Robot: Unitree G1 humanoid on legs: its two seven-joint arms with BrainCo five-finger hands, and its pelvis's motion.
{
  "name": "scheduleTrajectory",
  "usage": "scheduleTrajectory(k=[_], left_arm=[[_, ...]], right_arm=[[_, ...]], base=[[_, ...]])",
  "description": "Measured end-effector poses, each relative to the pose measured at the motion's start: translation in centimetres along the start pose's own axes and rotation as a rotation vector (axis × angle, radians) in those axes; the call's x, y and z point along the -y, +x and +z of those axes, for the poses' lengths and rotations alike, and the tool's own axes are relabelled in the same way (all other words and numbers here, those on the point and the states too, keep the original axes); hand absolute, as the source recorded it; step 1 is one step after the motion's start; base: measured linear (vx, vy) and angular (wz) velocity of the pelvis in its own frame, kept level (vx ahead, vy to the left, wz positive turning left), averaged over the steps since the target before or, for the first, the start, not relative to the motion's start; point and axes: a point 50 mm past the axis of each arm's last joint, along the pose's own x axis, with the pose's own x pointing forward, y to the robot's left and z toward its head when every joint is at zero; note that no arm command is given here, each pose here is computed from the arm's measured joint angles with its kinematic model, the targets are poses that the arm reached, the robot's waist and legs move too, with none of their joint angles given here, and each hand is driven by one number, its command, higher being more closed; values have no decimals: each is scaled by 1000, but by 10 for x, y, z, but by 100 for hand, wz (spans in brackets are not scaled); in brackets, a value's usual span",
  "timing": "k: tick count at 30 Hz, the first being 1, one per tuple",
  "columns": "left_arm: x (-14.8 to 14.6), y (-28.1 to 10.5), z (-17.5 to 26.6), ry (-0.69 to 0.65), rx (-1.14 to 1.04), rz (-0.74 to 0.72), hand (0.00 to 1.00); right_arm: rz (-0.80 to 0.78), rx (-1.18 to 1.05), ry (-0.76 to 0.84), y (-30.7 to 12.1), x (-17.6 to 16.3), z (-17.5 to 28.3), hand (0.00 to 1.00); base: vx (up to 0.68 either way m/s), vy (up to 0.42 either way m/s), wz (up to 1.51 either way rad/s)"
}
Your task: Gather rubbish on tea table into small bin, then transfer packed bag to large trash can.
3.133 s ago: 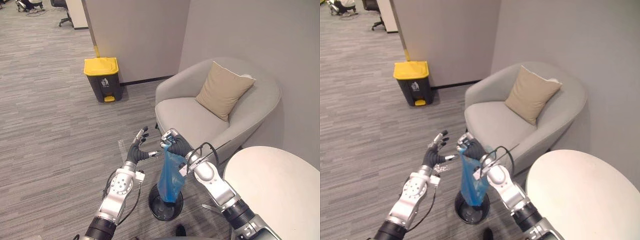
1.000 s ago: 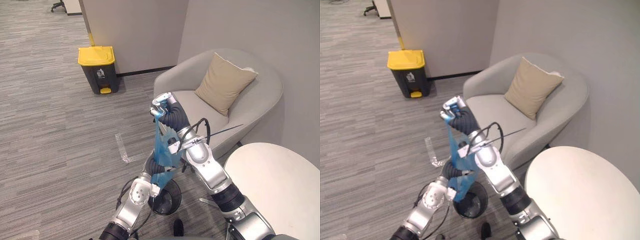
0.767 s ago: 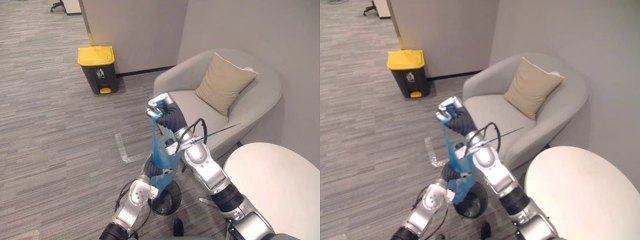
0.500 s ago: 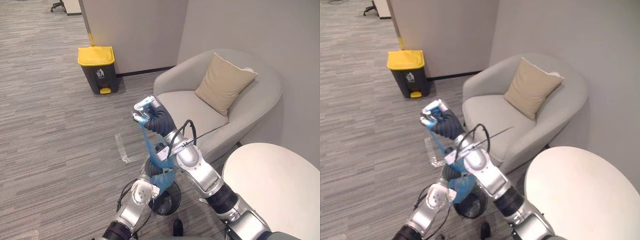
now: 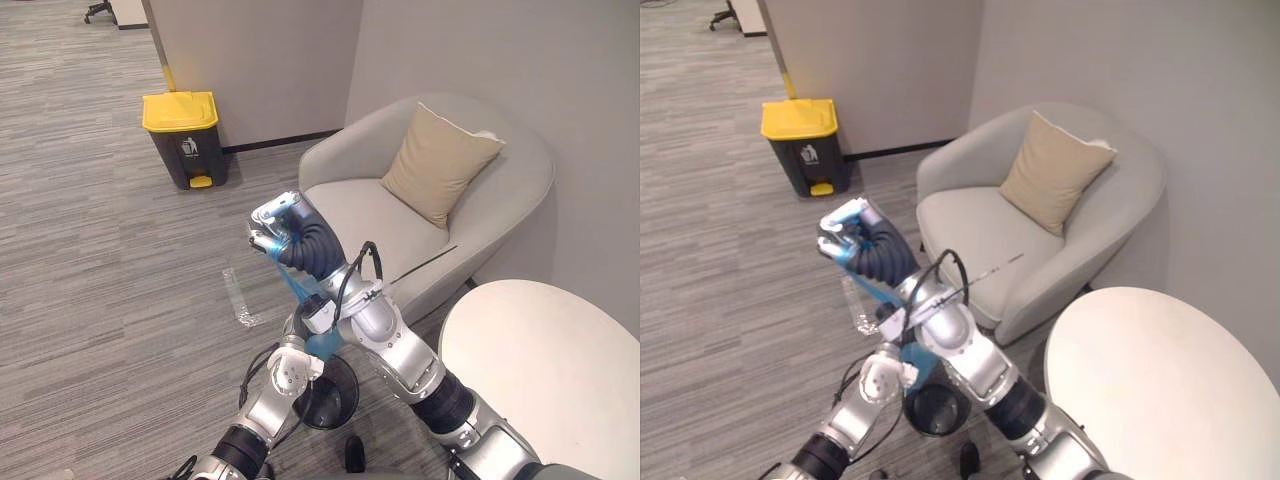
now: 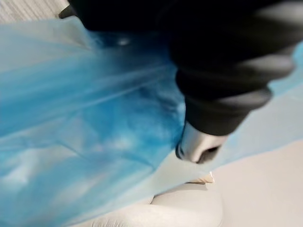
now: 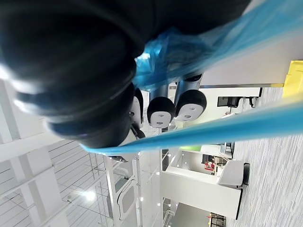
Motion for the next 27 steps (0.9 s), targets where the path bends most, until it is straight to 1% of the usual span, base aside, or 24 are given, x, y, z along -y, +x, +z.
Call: scheduleTrajectory(k=[4, 5, 11, 15, 17, 19, 20, 22, 23, 24, 27], left_arm=[[-5, 0, 0, -39, -7, 26, 100], [-7, -1, 0, -55, -11, 36, 100], [-17, -2, 3, -135, -12, 95, 100], [-26, -8, -4, -202, -46, 151, 100], [-31, -10, -7, -221, -57, 177, 100], [-39, -13, -11, -240, -71, 209, 100], [-40, -14, -13, -242, -75, 217, 100], [-44, -19, -20, -246, -101, 231, 100], [-45, -20, -22, -248, -111, 232, 100], [-45, -24, -27, -247, -127, 234, 100], [-46, -30, -33, -250, -155, 244, 100]], right_arm=[[-26, 14, 20, -11, 1, 2, 100], [-34, 15, 21, -13, 2, 2, 0], [-121, -19, -65, -29, 17, -4, 0], [-177, -79, -174, -47, 29, -12, 0], [-188, -111, -247, -56, 36, -14, 0], [-179, -146, -413, -70, 46, -11, 0], [-176, -152, -440, -73, 48, -10, 0], [-168, -198, -555, -85, 57, -12, 0], [-167, -215, -579, -89, 60, -12, 0], [-154, -252, -655, -97, 65, -14, 0], [-133, -316, -761, -112, 73, -17, 0]], base=[[-1, 2, -1], [-7, 6, -9], [-2, 0, -2], [2, -1, 2], [-1, -5, 9], [-16, -8, 9], [-22, -8, 9], [-20, -10, 4], [0, 0, 0], [0, 0, 0], [0, 0, 0]])
